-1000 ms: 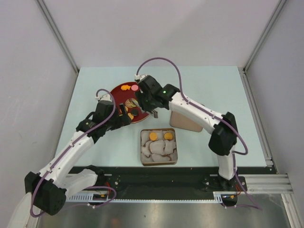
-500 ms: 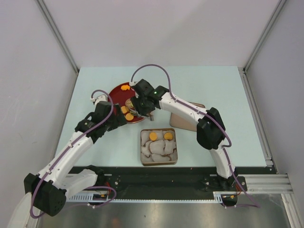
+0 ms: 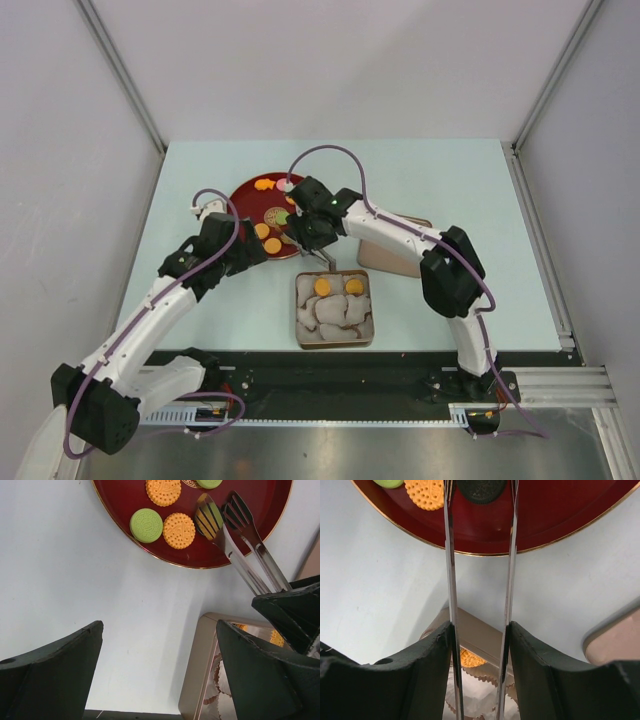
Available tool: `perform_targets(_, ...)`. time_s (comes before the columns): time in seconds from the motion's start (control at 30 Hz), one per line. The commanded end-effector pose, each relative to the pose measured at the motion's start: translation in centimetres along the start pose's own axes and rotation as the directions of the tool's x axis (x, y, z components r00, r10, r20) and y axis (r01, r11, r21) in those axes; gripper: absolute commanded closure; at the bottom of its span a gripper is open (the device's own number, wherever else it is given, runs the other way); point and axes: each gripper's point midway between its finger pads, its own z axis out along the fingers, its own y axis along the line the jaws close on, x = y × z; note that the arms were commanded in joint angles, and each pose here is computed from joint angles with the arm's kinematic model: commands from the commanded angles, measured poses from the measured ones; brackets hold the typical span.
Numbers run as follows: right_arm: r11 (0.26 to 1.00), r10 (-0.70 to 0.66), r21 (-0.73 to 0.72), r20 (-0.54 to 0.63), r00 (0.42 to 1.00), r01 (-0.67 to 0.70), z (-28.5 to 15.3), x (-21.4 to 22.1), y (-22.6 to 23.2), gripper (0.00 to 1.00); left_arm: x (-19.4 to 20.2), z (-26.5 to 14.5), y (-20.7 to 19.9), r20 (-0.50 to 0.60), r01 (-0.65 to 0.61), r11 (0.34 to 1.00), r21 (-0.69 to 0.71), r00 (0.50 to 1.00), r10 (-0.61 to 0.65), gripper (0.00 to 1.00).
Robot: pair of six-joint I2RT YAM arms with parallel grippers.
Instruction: Pack the cookies
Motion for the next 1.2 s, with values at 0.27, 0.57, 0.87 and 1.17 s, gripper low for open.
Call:
perform_targets(0.27,0.999,-0.011,-0.043,0.069,0.998,0.014,-2.9,-2.4,0.7,0.53,0.1,0.7,-0.5,-0.006,0.017,1.0,0.02,1.0,-0.016,0.0)
perform_targets(0.57,1.0,-0.004,0.003,0.103,0.995,0.004,-4.3,-3.7,-0.4,0.66,0.2,0.7,-0.4,0.001,0.015,1.0,0.024,1.0,-0.015,0.0)
perform_targets(0.87,1.0,-0.004,0.023,0.203,0.979,0.0,-10.2,-5.7,-0.8,0.67,0.2,0.6,-0.3,0.002,0.011,1.0,0.024,1.0,-0.011,0.0)
perform_targets(1.17,0.996,-0.038,0.09,0.199,0.979,0.02,-15.6,-0.5,-0.9,0.68,0.1,0.7,-0.3,0.006,0.014,1.0,0.018,1.0,-0.014,0.0)
